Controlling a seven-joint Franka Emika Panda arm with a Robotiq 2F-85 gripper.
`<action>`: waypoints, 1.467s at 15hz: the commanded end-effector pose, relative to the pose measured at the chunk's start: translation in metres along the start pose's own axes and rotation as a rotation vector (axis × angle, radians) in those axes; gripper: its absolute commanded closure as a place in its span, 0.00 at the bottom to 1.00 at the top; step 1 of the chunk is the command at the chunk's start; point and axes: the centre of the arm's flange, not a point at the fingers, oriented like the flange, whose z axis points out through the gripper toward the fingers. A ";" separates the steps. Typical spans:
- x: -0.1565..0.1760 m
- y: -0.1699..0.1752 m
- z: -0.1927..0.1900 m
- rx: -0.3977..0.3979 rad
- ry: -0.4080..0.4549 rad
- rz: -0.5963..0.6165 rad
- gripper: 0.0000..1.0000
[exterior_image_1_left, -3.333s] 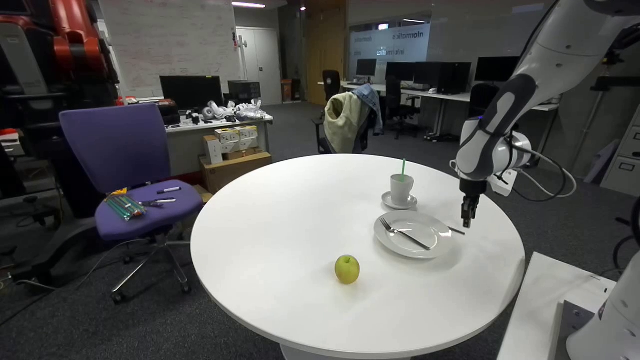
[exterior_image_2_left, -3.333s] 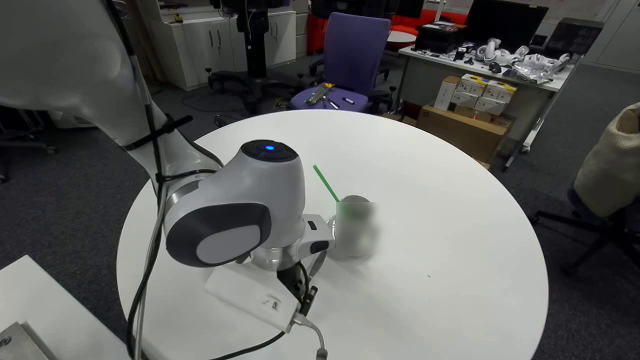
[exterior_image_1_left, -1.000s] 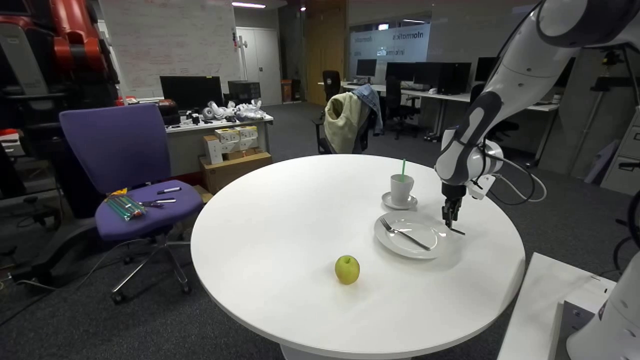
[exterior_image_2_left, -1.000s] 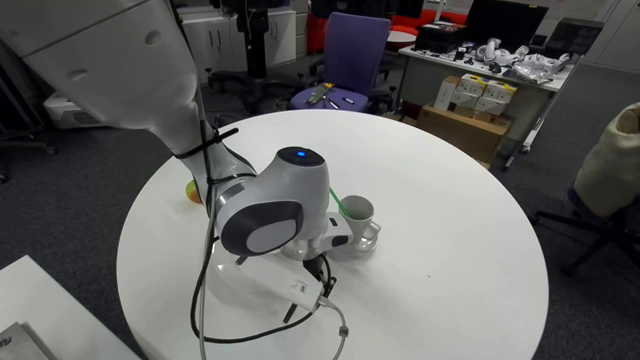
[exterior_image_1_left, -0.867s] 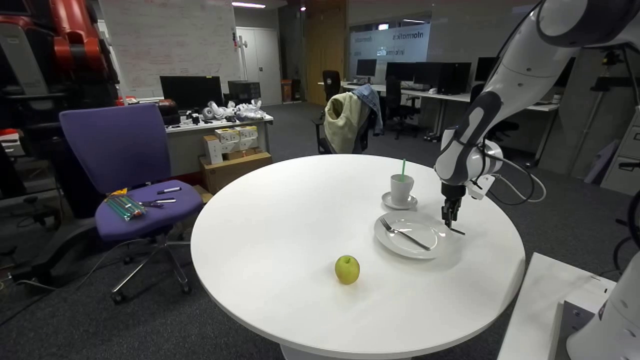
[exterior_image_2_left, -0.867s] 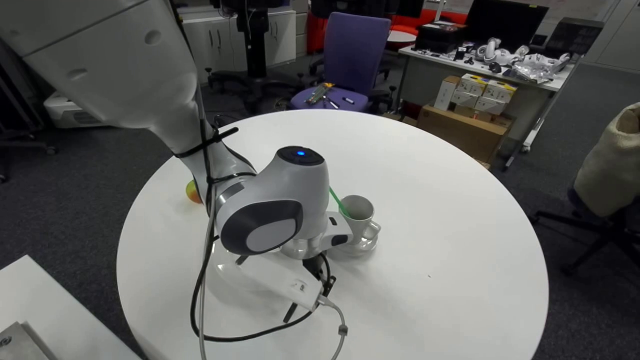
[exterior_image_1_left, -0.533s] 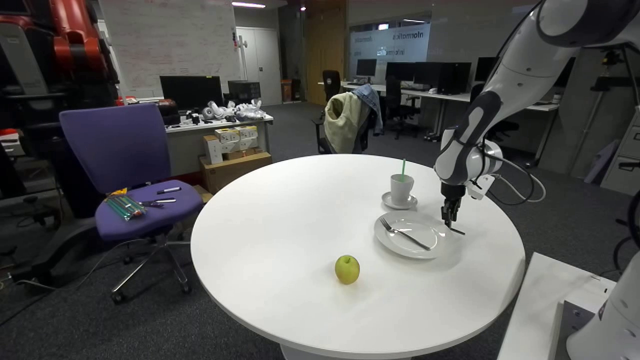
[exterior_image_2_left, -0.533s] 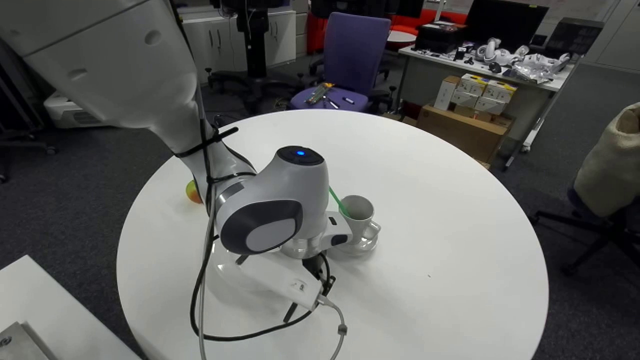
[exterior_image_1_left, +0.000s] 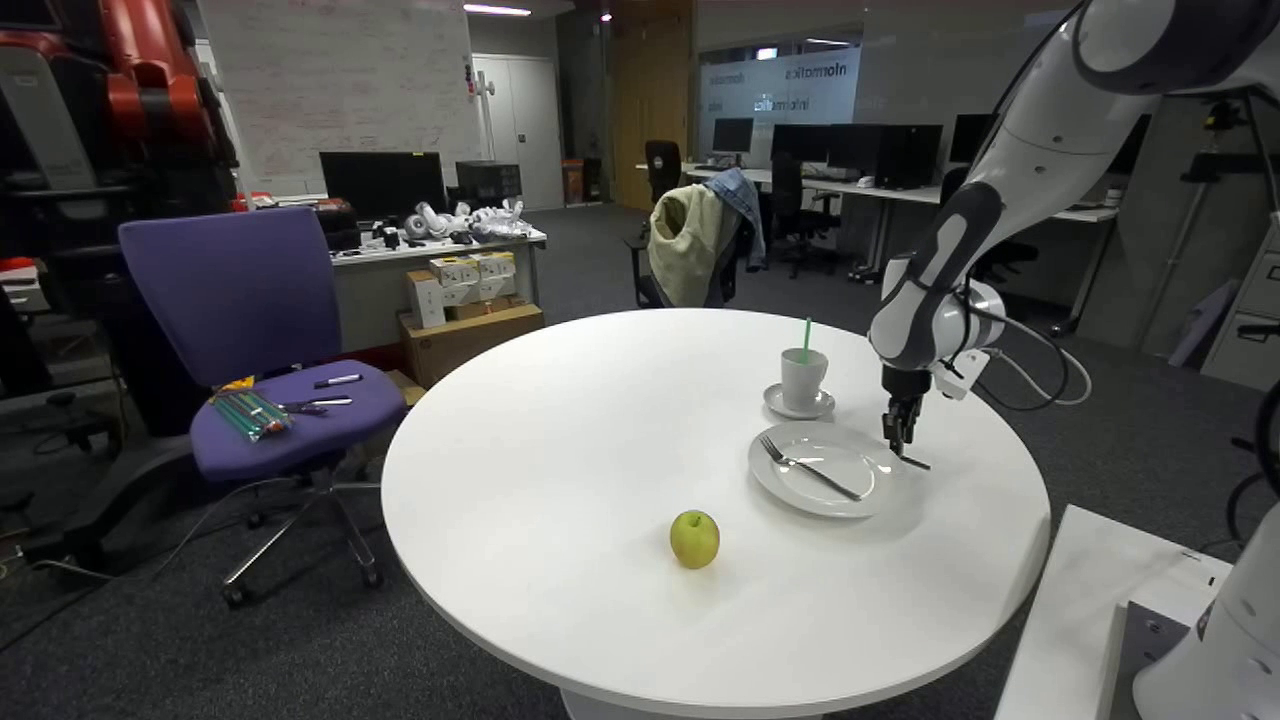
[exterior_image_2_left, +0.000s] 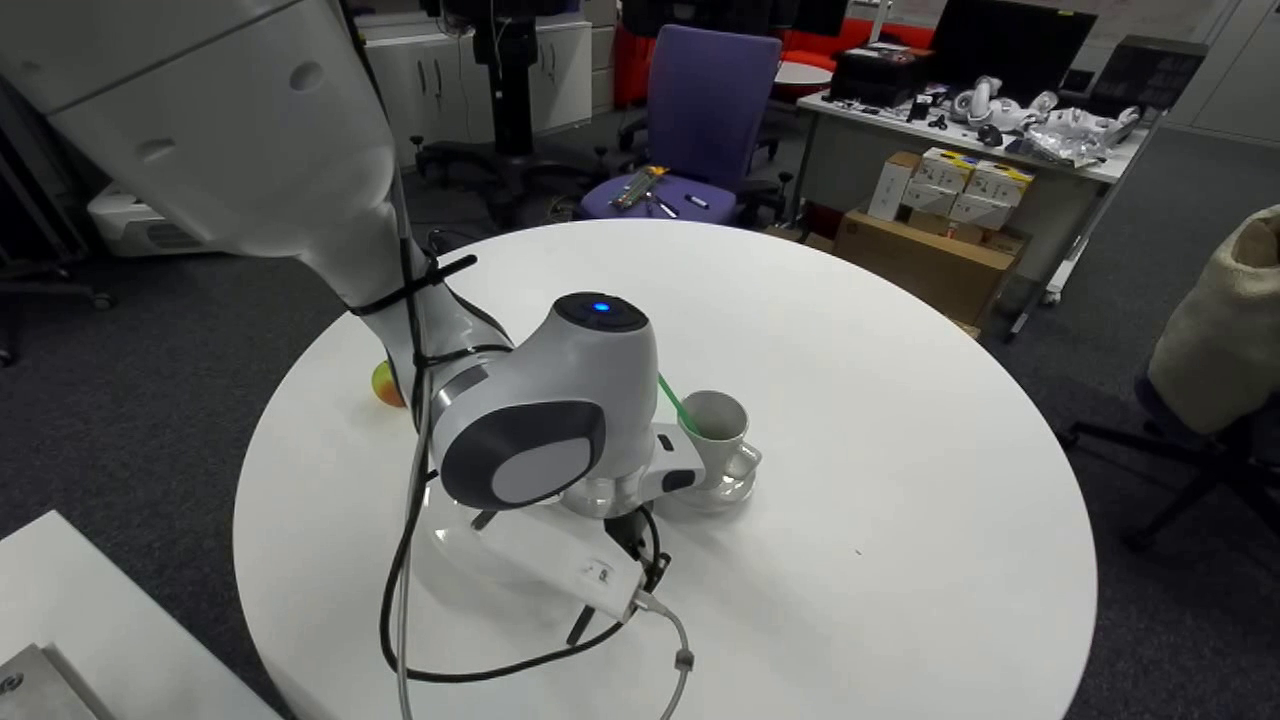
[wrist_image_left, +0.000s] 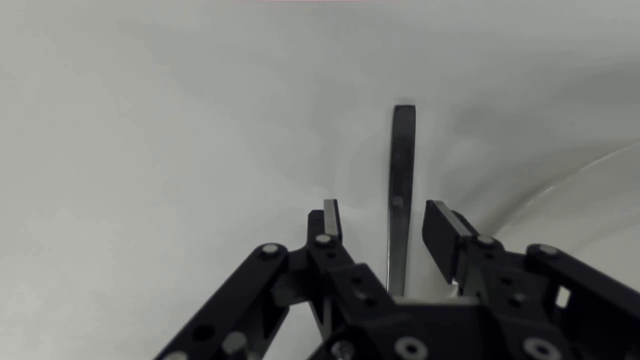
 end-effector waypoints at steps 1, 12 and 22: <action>0.002 0.002 0.001 0.005 0.020 0.017 0.51; 0.003 -0.004 0.009 0.012 0.006 0.006 0.61; 0.003 -0.002 0.003 0.011 0.020 0.007 1.00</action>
